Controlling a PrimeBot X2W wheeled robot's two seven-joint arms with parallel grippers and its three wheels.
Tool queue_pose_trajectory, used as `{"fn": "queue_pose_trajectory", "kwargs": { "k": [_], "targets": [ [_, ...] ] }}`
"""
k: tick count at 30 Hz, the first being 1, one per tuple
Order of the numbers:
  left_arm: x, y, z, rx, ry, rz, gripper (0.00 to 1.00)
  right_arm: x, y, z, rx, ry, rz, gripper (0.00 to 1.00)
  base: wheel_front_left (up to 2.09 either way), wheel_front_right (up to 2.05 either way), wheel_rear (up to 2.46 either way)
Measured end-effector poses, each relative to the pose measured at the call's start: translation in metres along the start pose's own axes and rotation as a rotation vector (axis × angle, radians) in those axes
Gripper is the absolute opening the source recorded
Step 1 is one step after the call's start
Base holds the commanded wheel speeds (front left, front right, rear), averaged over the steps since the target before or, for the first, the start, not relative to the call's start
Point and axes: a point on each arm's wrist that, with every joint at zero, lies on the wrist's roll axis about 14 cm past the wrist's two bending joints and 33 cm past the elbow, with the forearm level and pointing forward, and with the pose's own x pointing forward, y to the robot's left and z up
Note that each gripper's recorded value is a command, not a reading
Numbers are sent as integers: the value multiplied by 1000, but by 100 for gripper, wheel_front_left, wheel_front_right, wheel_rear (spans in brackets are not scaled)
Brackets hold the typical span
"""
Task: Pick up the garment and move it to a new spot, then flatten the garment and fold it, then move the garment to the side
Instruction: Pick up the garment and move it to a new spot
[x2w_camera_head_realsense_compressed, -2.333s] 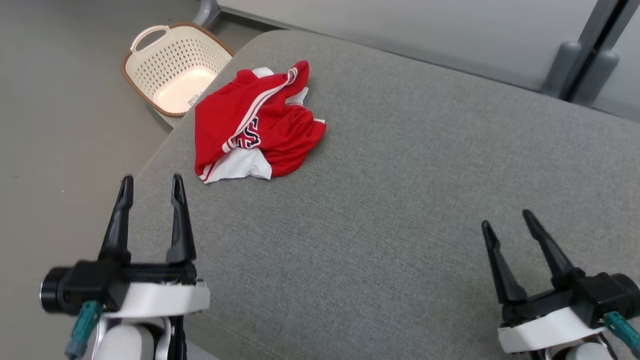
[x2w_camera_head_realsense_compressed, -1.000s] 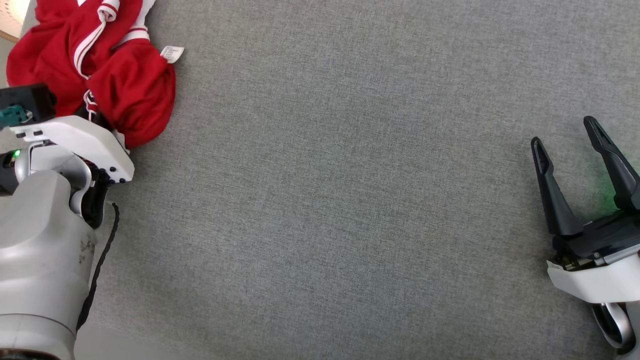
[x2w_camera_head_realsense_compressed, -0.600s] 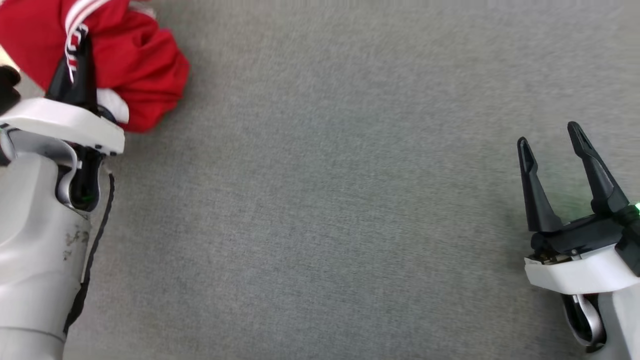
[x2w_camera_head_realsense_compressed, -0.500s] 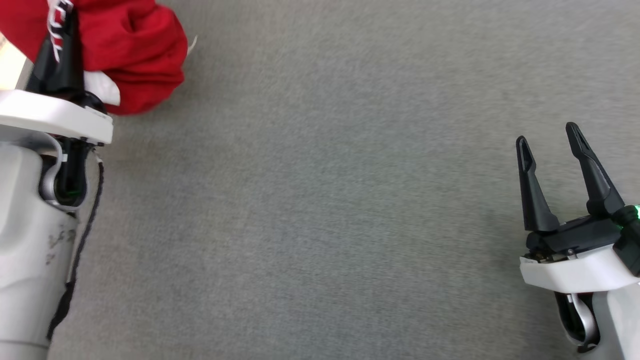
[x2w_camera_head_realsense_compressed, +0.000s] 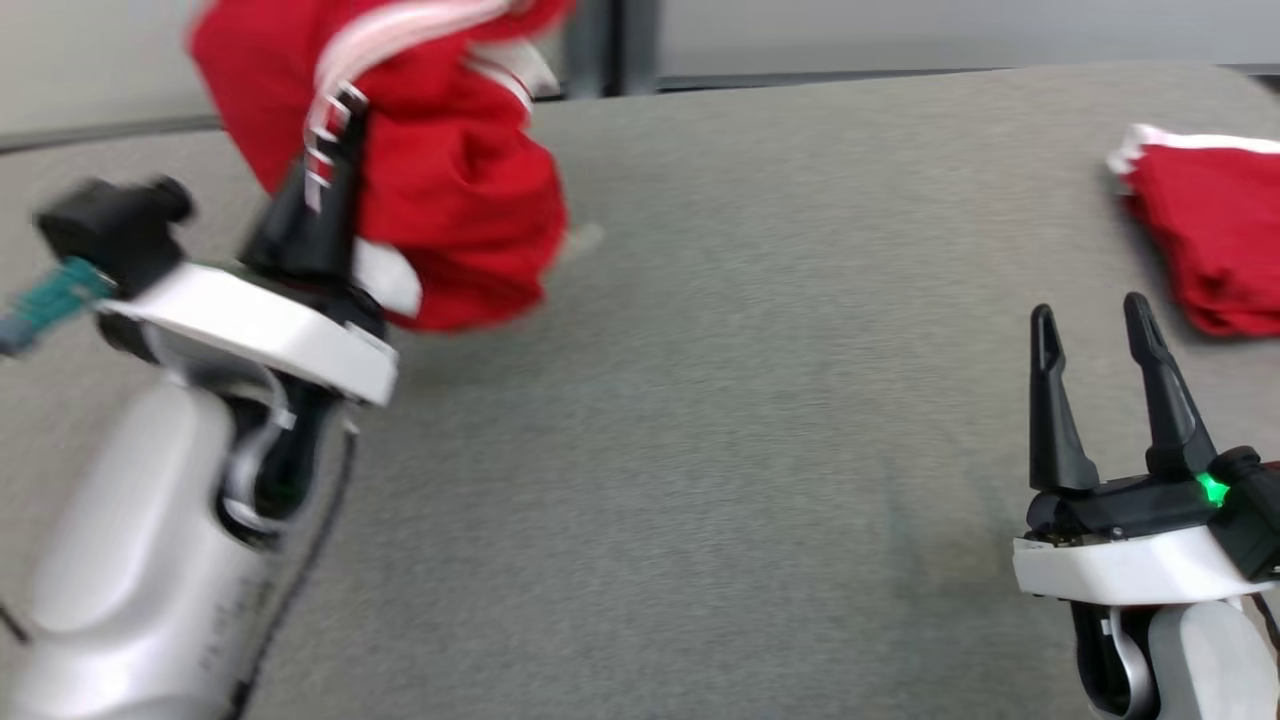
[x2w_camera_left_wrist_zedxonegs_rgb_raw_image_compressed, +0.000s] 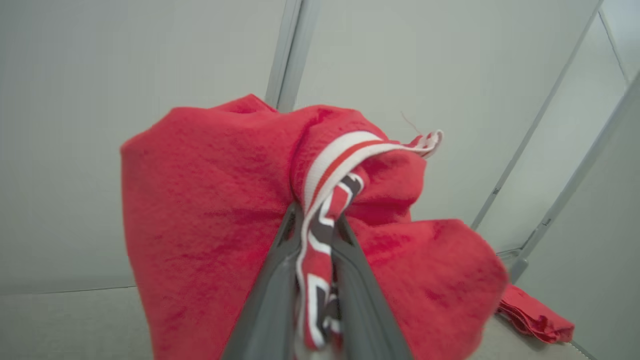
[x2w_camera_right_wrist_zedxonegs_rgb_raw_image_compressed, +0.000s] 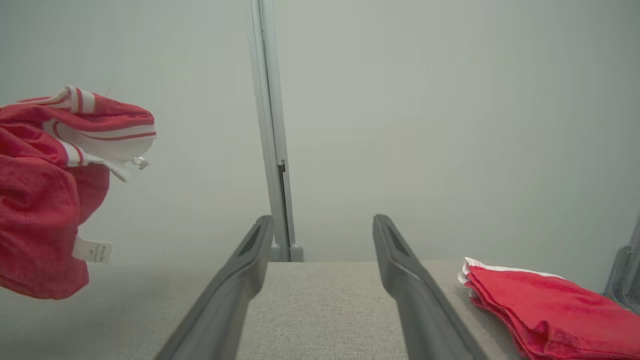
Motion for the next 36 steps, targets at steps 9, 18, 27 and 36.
{"fn": "queue_pose_trajectory", "kwargs": {
  "k": [9, 18, 27, 36],
  "targets": [
    [3, -104, -107, 8, 192, -139, 0, -45, -51, 44, -55, -81, -183, 100, 0, 0, 0],
    [-27, -157, -220, -77, 432, -263, 100, -49, -68, 21, -63, -9, -244, 100, 0, 0, 0],
    [-15, -165, -104, -72, 51, -268, 100, -38, -30, 6, -16, 18, -130, 100, 0, 0, 0],
    [-89, -84, -62, 173, -45, 30, 100, -45, 19, 3, 13, 29, 19, 100, 0, 0, 0]
  ]
}}
